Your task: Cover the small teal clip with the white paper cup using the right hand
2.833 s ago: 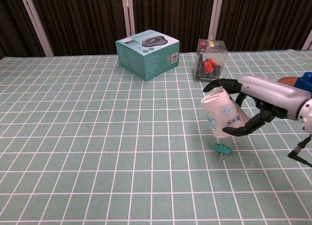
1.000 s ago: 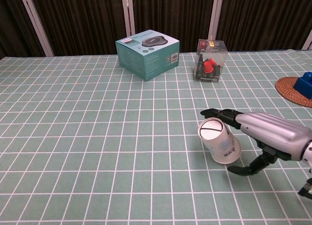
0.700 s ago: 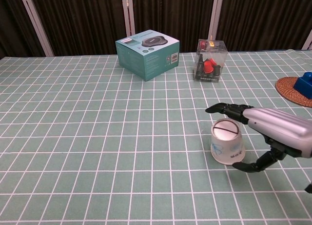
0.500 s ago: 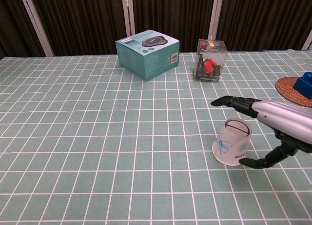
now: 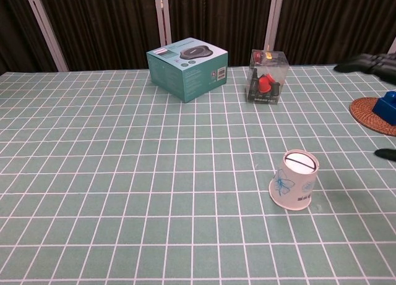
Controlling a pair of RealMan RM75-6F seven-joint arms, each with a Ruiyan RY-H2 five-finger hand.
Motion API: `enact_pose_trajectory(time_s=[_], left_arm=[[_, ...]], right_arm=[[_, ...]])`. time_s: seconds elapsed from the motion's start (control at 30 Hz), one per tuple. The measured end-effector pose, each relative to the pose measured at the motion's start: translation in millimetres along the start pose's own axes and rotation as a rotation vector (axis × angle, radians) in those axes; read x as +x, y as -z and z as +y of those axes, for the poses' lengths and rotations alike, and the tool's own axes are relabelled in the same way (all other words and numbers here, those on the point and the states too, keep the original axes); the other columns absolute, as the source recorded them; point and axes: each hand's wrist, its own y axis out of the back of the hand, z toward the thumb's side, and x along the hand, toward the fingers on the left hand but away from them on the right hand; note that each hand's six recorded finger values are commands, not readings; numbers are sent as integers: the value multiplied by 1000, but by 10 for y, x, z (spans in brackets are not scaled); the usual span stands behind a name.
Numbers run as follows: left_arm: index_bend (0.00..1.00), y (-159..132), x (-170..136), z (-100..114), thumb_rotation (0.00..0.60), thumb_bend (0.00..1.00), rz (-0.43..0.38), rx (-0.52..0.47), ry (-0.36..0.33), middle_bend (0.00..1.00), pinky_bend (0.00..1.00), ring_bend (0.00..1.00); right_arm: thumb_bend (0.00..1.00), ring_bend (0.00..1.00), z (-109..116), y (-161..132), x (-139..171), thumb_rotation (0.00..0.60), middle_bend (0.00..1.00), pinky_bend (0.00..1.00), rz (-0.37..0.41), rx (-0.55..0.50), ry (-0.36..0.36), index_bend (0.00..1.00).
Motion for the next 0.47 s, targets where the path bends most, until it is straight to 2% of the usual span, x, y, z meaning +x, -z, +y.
enact_pose_trajectory(time_s=[0.1, 0.2, 0.47], left_arm=[[0, -2, -19, 8, 600, 0, -3, 3, -9, 0, 0, 0], [0, -6, -24, 5, 600, 0, -9, 14, -18, 0, 0, 0], [0, -55, -18, -43, 600, 0, -43, 33, -40, 0, 0, 0]], right_arm=[[0, 0, 225, 252, 140, 600, 0, 0, -9, 118, 73, 0], [0, 0, 413, 463, 318, 600, 0, 0, -55, 165, 113, 0], [0, 0, 533, 714, 656, 600, 0, 0, -276, 87, 128, 0]])
